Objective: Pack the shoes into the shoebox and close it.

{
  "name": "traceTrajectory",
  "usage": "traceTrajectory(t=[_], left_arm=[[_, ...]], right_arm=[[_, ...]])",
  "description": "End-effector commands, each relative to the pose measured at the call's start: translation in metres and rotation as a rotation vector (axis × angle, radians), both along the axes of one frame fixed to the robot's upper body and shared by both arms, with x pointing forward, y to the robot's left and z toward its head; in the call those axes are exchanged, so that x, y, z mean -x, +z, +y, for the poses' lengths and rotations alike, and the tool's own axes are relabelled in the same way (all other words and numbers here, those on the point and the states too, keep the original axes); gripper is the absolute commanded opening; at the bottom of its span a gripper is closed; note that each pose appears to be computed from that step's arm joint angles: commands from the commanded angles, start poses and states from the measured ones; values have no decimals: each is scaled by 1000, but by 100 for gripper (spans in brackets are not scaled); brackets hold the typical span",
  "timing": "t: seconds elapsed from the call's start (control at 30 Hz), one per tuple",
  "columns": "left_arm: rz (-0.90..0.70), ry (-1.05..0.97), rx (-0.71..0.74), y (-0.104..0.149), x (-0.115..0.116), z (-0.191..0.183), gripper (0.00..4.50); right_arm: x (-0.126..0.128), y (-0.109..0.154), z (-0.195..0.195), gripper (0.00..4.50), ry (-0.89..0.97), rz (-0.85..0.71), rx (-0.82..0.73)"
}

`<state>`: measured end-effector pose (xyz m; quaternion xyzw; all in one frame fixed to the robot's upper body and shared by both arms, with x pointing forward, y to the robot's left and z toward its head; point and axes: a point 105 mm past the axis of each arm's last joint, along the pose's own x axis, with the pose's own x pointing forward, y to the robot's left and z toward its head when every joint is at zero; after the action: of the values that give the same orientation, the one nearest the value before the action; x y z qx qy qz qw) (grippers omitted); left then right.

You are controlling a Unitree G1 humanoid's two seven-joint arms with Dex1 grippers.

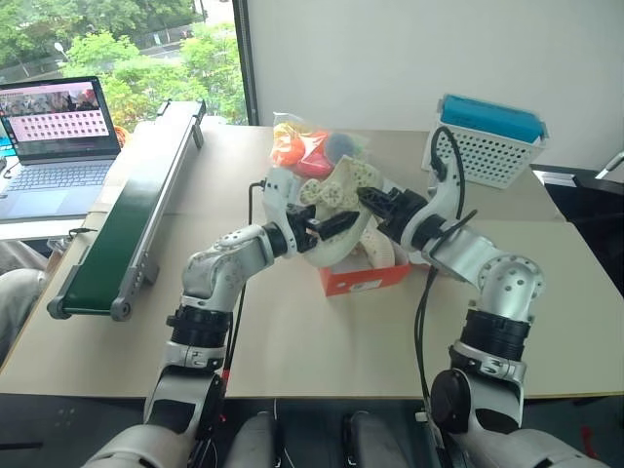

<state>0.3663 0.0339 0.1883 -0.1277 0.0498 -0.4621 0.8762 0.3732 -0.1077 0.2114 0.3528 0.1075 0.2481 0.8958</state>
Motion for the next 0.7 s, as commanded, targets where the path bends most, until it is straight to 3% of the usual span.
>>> traceTrajectory(t=[0.03, 0.23, 0.37, 0.7], left_arm=[[-80, -53, 29, 19, 12, 4, 450], [-88, -62, -64, 2, 21, 36, 450], [-49, -9, -120, -17, 16, 58, 450], [-54, -20, -138, -26, 20, 46, 450]], right_arm=[[-5, 24, -20, 58, -87, -68, -51], [-31, 27, -51, 58, -153, -4, 94], [-55, 18, -44, 58, -82, 86, 325], [-85, -20, -15, 58, 69, 172, 562]])
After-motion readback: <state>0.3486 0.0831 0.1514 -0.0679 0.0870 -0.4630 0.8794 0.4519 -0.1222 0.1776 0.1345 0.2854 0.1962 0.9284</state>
